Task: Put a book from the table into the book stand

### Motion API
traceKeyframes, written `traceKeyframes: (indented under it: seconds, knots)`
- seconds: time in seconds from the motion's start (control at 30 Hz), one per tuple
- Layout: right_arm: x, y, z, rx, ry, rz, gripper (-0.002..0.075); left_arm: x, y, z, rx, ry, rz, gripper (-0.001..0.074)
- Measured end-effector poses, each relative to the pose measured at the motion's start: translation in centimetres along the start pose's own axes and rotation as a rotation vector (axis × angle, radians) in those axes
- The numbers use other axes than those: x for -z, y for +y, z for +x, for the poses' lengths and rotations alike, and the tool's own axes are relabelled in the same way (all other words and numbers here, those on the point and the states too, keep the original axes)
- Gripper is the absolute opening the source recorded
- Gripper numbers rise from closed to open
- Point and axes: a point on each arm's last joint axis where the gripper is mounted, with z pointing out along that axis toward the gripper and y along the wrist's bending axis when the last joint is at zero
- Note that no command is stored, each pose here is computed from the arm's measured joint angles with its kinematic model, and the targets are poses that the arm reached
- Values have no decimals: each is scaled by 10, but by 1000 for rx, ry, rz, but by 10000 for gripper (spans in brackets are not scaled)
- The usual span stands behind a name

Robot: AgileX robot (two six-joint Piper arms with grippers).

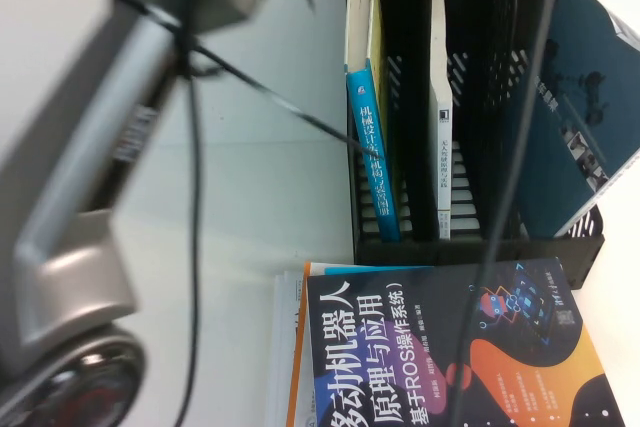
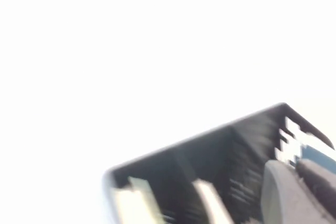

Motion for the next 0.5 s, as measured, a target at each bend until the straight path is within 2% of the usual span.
traceKeyframes:
  seconds: [0.17,0.33,0.5]
  knots:
    - [0,1,-3,24,-39,-15,-3,67,32,-36,-25,-79,-177,3]
    - [0,3,-6,38,-73,-31,-3,116,59,-51,9,-107,-360,1]
    - [-5,9,-5,104,-116,-108,-3,150,65,-60,34,-133,-324,1]
